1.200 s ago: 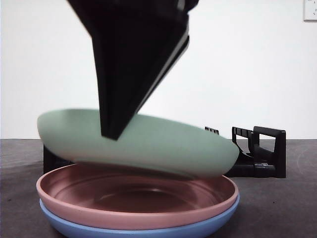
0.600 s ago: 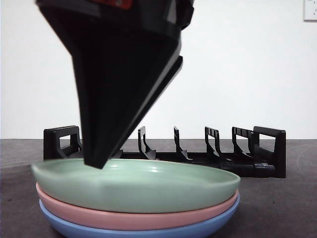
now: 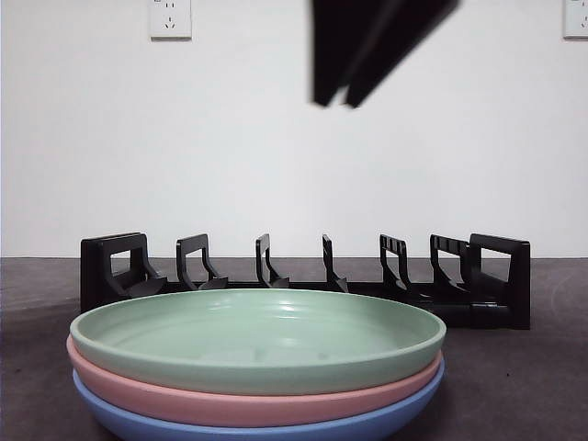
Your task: Place the plate
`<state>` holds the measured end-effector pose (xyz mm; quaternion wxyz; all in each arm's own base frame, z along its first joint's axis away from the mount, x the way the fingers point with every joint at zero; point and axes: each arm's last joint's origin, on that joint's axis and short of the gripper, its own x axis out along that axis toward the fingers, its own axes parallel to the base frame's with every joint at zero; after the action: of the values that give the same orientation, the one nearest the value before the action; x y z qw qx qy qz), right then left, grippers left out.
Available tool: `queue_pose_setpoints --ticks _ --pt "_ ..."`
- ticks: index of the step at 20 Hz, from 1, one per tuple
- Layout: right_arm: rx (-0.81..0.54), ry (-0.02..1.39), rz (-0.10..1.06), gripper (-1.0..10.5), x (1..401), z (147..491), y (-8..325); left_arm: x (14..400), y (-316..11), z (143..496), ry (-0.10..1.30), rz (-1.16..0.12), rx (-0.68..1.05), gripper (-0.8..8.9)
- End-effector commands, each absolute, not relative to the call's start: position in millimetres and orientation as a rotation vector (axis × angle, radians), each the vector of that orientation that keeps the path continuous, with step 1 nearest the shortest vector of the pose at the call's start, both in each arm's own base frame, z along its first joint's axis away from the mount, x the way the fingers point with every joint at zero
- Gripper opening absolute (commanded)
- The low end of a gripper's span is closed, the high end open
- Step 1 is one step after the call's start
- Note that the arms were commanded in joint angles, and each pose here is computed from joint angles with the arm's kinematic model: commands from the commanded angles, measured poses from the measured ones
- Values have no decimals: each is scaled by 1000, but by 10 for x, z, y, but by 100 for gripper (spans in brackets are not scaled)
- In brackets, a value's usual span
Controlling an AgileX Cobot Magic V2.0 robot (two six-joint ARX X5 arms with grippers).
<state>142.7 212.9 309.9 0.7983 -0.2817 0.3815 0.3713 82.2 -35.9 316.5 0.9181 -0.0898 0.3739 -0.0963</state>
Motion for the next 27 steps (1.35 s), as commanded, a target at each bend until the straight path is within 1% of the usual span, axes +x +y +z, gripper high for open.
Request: queue_pose_setpoints --ticks 1,3,5,7,8,10,11,12,13,14,15,22,23,24,25,26,27 --pt "-476 775 667 234 1710 3253 1876 917 -406 3205 763 -212 -162 377" --pt "-374 732 563 234 1952 3338 1617 1000 -445 3199 765 -212 -159 377" --pt "-255 687 494 234 2195 3390 1385 1081 -483 3204 748 -222 -148 377" --pt "-140 625 451 234 2375 3445 1215 1137 -509 3217 725 -228 -152 377" --pt "-115 606 437 234 2418 3464 1156 1147 -514 3224 716 -230 -155 377" --pt "-102 606 401 239 2458 3466 1066 1148 -514 3230 709 -232 -157 377" --pt "-101 614 394 225 2464 3460 1041 1144 -512 3235 704 -233 -159 357" --pt "-98 608 389 43 2473 3465 1029 1144 -513 3240 699 -235 -160 134" --pt "-98 603 391 28 2475 3469 1030 1142 -512 3246 692 -236 -164 37" --pt "-95 598 396 22 2479 3473 1032 1151 -515 3266 670 -241 -170 8" --pt "-92 609 411 22 2469 3467 1035 1150 -515 3273 668 -241 -172 8" --pt "-92 593 404 22 2468 3486 1030 1134 -508 3281 661 -243 -175 8" --pt "-92 593 403 22 2468 3486 1030 1126 -505 3282 649 -261 -121 8" --pt "-92 593 403 22 2468 3486 1030 1116 -499 3288 617 -274 -100 8" --pt "-92 593 403 22 2468 3486 1030 1122 -493 3220 540 -284 -92 8" --pt "-93 593 402 22 2468 3486 1030 1134 -483 3108 436 -302 -42 8" --pt "-92 593 402 22 2468 3486 1030 1137 -462 2916 315 -317 34 8"
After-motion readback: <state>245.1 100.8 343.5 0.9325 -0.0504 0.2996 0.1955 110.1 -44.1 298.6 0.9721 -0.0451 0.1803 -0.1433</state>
